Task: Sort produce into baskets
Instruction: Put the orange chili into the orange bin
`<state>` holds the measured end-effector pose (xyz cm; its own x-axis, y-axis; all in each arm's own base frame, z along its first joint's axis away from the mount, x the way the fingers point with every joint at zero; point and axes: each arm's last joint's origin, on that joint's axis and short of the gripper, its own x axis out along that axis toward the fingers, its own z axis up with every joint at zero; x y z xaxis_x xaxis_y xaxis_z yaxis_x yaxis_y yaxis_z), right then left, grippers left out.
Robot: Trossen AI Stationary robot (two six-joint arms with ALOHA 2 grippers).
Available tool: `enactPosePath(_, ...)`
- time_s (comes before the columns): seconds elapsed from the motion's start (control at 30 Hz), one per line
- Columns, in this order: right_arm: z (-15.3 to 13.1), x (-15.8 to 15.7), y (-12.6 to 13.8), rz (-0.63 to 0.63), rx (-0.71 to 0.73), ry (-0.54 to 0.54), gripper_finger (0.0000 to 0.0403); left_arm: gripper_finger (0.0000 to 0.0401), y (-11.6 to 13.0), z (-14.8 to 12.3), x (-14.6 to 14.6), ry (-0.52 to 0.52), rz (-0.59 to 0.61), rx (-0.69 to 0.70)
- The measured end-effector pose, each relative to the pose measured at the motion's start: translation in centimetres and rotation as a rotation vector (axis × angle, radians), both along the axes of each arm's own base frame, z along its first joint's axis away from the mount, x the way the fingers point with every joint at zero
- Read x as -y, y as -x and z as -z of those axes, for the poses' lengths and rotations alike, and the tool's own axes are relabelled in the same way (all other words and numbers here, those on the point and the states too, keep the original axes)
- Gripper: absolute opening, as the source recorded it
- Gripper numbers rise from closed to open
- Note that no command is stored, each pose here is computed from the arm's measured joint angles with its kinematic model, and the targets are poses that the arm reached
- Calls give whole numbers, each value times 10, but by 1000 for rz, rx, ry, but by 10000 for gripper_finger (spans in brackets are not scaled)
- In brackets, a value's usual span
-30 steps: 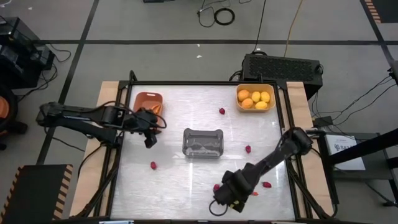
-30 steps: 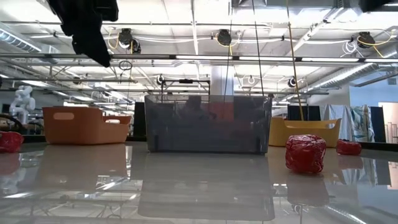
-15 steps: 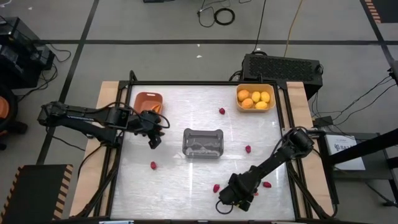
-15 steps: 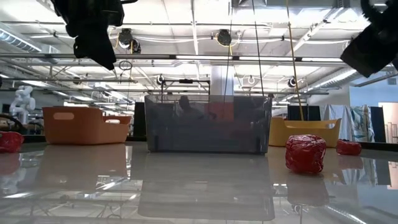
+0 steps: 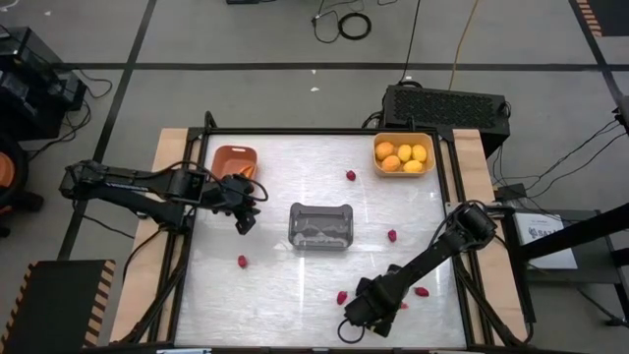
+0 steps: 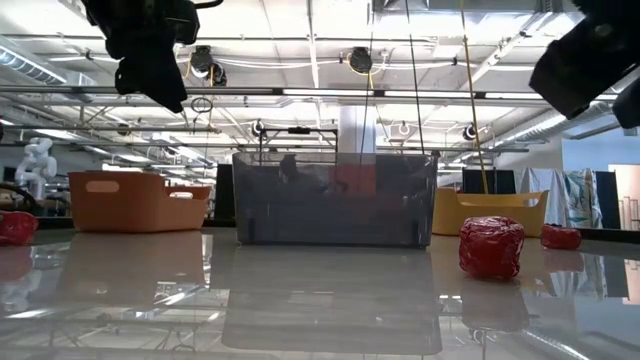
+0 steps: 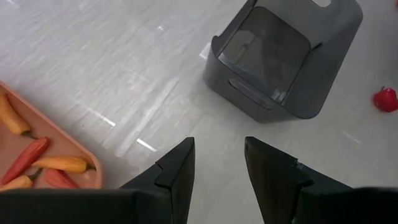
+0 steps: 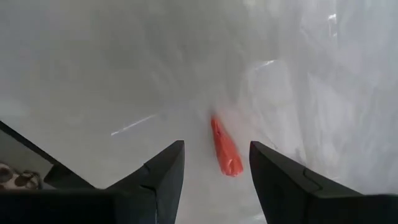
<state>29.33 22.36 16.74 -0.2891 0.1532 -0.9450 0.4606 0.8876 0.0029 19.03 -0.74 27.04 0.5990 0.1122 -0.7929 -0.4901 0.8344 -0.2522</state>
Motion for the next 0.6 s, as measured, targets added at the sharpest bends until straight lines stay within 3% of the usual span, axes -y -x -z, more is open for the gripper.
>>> enactPosePath(0.43, 25, -4, 19, -21, -23, 23, 173, 148, 0, 0, 0, -1, -2, 0)
enactPosePath(0.6, 25, -5, 18, -29, -12, 13, 143, 148, 0, 0, 0, -4, -4, 0)
